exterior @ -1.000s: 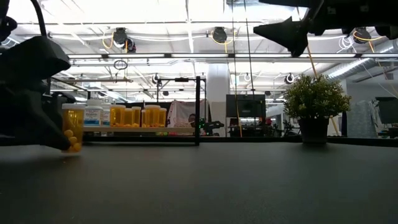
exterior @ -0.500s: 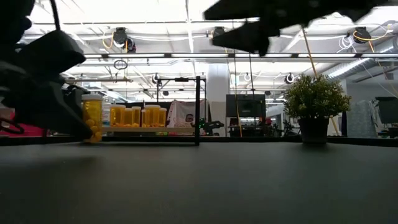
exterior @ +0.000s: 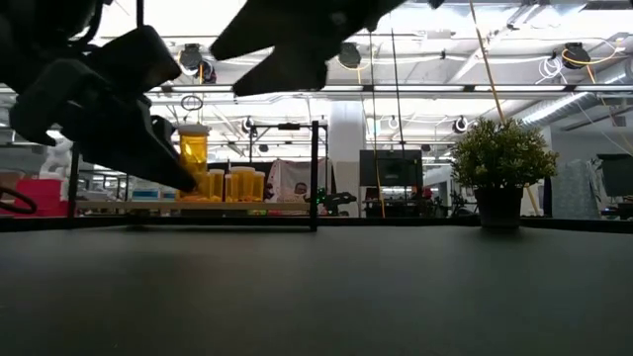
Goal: Pick and place medicine bottles onto shelf by color
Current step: Put the small orange pill bottle on the shelf
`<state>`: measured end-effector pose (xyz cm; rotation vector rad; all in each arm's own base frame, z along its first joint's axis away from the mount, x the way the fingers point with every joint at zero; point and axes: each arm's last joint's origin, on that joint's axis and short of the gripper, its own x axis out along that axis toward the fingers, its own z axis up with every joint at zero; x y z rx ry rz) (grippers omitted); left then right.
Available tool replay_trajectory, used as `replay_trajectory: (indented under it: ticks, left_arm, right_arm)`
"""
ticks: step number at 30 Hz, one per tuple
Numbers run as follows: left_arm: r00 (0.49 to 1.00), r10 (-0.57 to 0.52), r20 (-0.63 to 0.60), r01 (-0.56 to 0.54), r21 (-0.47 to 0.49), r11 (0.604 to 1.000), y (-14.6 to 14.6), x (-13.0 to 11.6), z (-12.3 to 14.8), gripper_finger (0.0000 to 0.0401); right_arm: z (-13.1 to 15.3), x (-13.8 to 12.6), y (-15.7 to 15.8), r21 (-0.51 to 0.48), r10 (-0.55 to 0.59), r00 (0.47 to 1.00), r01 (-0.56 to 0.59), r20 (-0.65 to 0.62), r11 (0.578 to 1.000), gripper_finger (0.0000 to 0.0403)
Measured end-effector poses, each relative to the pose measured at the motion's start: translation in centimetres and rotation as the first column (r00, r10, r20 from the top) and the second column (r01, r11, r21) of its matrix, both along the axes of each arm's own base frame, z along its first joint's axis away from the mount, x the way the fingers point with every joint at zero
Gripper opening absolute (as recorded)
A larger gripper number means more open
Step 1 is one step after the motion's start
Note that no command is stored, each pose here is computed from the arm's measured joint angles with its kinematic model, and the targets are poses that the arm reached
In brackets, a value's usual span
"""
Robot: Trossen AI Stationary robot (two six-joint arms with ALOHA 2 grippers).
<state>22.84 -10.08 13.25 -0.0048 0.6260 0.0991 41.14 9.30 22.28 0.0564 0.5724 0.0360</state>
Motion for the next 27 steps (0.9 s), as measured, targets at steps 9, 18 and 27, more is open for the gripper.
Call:
replay_trajectory:
  ticks: [9, 18, 27]
  left_arm:
    - [0.999, 0.033, 0.010, -0.033, -0.026, 0.999, 0.6, 0.4, 0.1, 0.0115]
    - [0.998, 0.056, 0.016, -0.055, -0.043, 0.998, 0.9, 0.5, 0.1, 0.0115]
    - [0.998, 0.069, 0.009, -0.069, -0.034, 0.997, 1.3, 0.6, 0.1, 0.0115]
  right_arm:
    - [-2.2, 1.2, -1.6, 0.039, -0.019, 0.999, 0.021, -0.033, 0.999, 0.0283]
    - [-2.4, 1.8, -2.3, 0.049, -0.042, 0.999, 0.041, 0.014, 0.998, 0.0265]
    - [-2.9, 2.1, -3.2, 0.062, -0.046, 0.999, 0.045, 0.005, 0.997, 0.0265]
